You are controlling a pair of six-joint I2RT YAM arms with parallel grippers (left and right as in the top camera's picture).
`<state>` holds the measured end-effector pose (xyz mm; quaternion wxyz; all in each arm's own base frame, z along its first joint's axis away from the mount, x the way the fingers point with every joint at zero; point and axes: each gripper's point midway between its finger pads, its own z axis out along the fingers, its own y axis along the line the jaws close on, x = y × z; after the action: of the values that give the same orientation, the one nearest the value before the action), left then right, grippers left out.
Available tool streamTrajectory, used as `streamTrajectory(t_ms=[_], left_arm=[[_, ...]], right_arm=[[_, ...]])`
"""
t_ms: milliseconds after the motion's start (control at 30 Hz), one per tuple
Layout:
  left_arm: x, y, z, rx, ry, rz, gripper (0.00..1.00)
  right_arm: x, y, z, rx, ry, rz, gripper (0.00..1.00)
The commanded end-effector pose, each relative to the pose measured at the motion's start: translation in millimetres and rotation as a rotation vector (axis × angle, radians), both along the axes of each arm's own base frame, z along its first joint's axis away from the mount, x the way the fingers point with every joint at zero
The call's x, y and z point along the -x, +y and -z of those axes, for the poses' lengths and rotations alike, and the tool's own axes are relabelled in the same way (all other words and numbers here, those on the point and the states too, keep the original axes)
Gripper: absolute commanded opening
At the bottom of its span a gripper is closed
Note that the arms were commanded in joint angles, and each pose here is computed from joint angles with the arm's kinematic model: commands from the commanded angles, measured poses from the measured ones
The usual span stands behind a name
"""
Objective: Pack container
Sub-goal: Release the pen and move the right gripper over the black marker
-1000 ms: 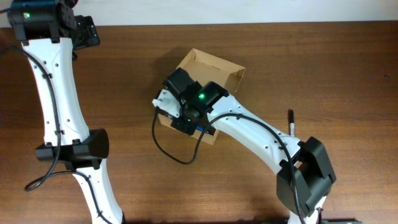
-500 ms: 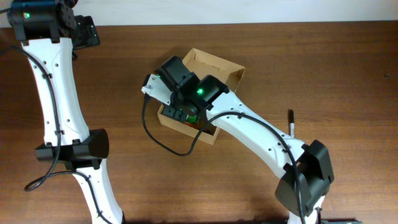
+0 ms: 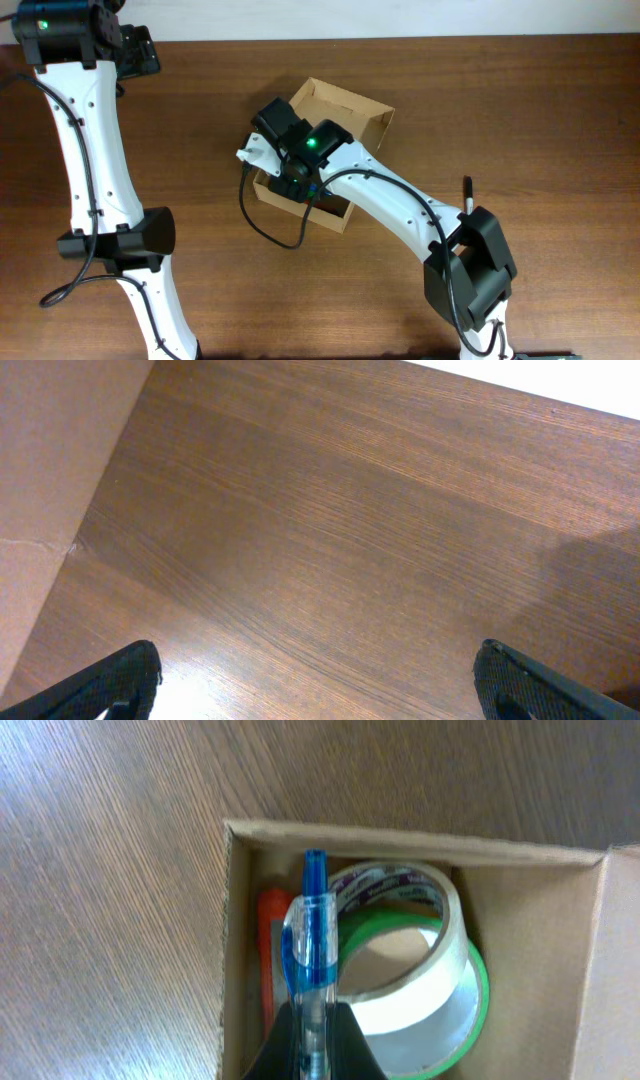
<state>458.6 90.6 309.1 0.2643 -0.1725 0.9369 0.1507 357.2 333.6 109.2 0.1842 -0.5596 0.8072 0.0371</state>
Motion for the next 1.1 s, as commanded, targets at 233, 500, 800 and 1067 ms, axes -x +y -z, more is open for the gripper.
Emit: streamTrajectory(t_ms=[233, 500, 800, 1067], left_arm=[[3.6, 3.9, -5.7, -0.016, -0.006, -0.004, 1.0], [3.6, 3.9, -5.7, -0.017, -0.006, -0.004, 1.0], [3.6, 3.9, -5.7, -0.017, -0.006, -0.004, 1.0], [3.6, 3.9, -5.7, -0.016, -0.006, -0.004, 1.0]], right_arm=[[26.5, -7.8, 30.0, -0.012, 0.151, 0.031, 0.04], [26.1, -7.8, 34.9, -0.014, 0.146, 0.031, 0.18], [-21.1, -15.3, -60.7, -0.043, -0.088, 0.158, 0.41], [-11.4, -86.2, -245.5, -0.132, -0.417, 0.324, 0.51]])
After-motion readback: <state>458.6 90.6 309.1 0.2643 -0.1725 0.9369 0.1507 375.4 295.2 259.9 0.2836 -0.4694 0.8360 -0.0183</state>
